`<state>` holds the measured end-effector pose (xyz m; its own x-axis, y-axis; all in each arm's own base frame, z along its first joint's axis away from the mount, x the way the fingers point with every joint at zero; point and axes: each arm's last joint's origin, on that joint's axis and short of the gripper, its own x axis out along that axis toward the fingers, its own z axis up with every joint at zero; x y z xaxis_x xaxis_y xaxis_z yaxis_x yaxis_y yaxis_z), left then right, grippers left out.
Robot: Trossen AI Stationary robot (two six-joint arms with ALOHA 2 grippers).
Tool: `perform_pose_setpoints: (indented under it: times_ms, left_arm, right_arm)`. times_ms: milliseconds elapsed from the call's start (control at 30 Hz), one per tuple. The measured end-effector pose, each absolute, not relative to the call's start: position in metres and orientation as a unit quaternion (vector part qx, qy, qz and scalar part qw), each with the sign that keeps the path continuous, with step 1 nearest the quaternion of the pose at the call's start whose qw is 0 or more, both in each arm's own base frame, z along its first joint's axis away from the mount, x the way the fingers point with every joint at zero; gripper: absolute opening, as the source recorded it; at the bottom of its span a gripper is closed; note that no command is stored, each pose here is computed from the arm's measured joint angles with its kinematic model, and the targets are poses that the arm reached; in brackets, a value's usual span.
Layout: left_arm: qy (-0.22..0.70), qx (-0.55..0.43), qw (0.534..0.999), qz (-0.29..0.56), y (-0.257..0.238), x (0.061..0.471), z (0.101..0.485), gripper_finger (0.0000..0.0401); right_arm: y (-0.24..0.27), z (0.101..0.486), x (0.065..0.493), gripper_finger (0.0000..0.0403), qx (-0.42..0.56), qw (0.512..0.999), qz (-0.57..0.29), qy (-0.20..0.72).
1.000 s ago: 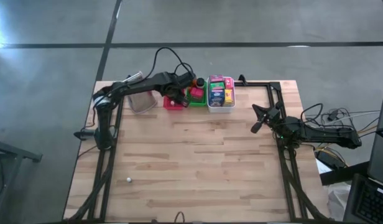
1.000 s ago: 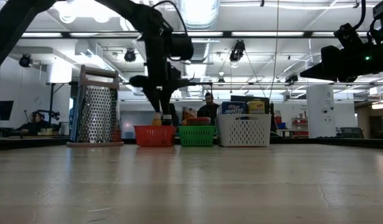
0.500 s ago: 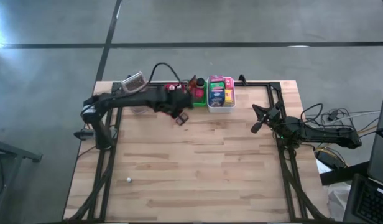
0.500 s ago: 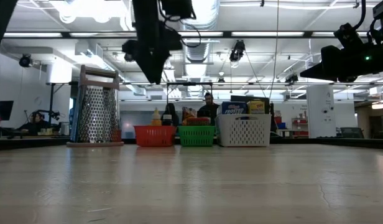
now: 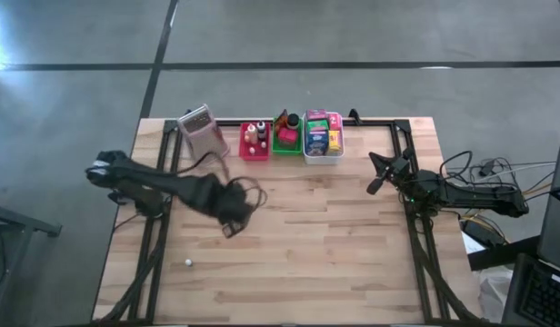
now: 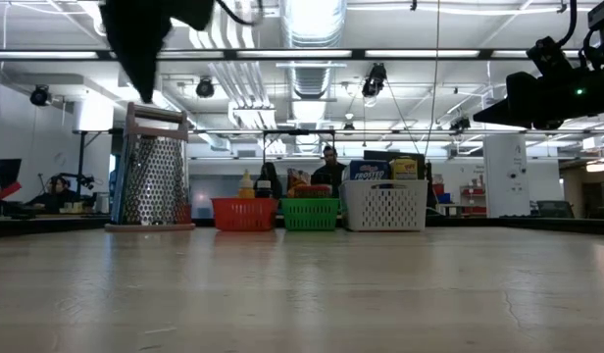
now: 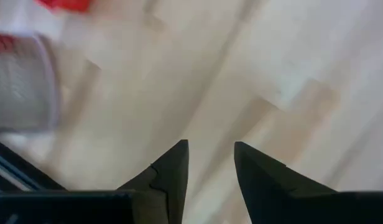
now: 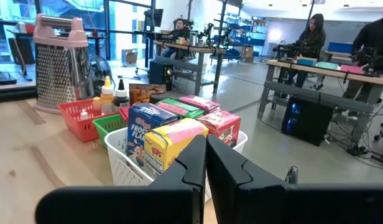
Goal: Pick & Place Kitchen Items
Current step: Put the small black food coloring bottle into the red bin
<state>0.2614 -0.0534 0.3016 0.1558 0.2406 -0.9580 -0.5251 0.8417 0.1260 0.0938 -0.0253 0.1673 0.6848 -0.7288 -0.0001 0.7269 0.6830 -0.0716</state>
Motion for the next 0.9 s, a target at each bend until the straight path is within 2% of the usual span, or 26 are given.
perform_pose_setpoints:
  times_ms: [167, 500, 767, 900]
  left_arm:
    - [0.563, -0.199, 0.748, 0.289, -0.085, 0.229, 0.300, 0.0136]
    - [0.501, -0.373, 0.680, 0.383, -0.133, 0.172, 0.269, 0.0136]
    - [0.543, -0.397, 0.658, 0.339, -0.165, 0.151, 0.247, 0.0136]
    - [0.546, -0.399, 0.651, 0.344, -0.172, 0.141, 0.244, 0.0136]
  right_arm:
    - [-0.025, 0.167, 0.094, 0.0008, -0.033, 0.917, -0.397, 0.014]
    - [-0.025, 0.167, 0.094, 0.0008, -0.033, 0.917, -0.397, 0.015]
    - [-0.025, 0.167, 0.094, 0.0008, -0.033, 0.917, -0.397, 0.015]
    - [-0.025, 0.167, 0.094, 0.0008, -0.033, 0.917, -0.397, 0.015]
